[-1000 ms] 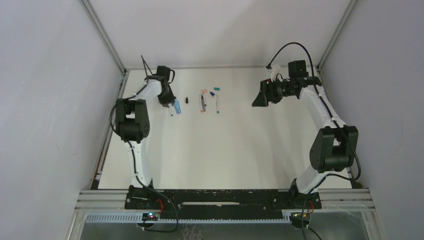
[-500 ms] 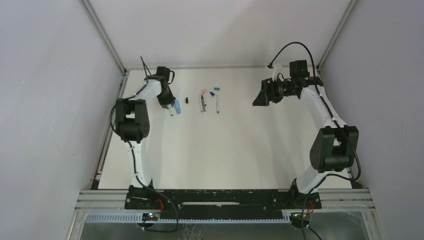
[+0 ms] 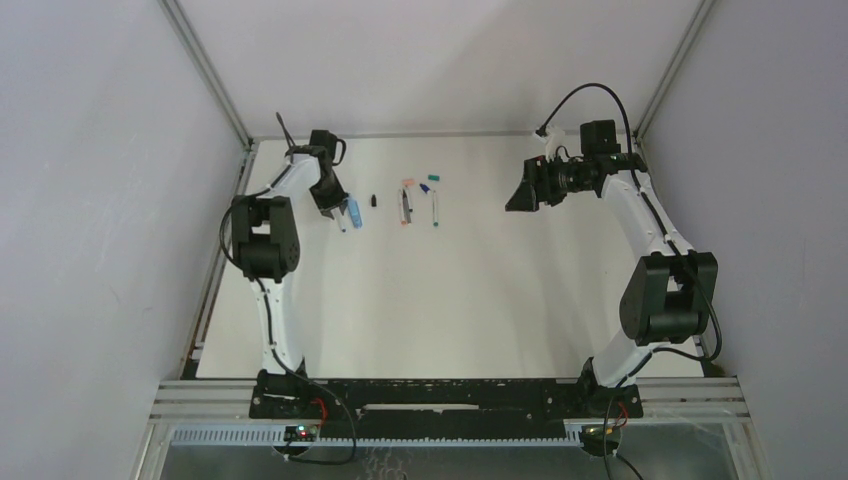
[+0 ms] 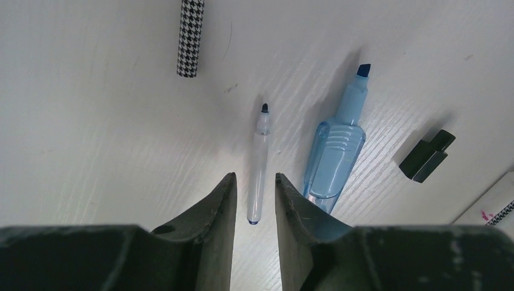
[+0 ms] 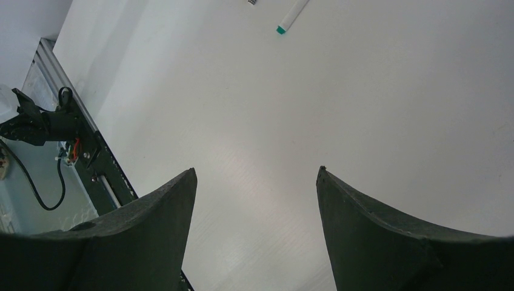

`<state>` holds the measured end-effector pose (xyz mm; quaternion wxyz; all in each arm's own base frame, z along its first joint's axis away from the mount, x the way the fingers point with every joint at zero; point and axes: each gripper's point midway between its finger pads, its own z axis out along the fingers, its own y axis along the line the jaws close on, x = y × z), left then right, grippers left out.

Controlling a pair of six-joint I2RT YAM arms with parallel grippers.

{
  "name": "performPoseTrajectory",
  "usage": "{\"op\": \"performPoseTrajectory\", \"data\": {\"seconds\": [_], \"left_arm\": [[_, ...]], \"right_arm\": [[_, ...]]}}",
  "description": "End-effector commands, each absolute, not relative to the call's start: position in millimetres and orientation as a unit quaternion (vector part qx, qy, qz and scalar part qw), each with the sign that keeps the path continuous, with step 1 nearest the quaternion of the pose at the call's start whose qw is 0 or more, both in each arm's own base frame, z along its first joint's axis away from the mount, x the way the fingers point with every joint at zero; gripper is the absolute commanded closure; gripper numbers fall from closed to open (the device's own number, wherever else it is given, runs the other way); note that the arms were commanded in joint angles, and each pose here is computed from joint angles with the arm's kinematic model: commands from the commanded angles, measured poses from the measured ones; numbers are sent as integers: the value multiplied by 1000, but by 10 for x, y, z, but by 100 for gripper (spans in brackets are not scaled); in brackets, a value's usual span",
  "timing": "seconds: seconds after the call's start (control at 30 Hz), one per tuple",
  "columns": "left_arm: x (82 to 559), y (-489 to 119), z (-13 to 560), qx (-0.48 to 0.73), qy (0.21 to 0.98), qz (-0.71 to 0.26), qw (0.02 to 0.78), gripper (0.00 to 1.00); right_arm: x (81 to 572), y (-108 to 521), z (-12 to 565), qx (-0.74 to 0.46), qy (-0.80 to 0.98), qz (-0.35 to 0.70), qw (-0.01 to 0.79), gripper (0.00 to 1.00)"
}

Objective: Insert the pens into the pen caps
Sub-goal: Pick up the pen from the center of the board.

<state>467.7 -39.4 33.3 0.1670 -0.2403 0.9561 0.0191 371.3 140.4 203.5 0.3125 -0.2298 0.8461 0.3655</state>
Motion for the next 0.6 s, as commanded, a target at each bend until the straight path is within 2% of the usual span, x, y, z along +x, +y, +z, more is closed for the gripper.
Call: {"op": "performPoseTrajectory", "data": {"seconds": [0.0, 0.1, 0.57], "left_arm": [[4754, -428, 444, -245, 954, 7, 171, 67], [4748, -425, 442, -244, 955, 8, 171, 72], [4674, -464, 425, -238, 958, -3, 162, 76]], "right_arm": [[3744, 1405, 2097, -228, 839, 375, 322, 20], [3743, 1398, 2107, -227, 838, 377, 323, 20], [3731, 1418, 2146, -225, 833, 389, 323, 21]]}}
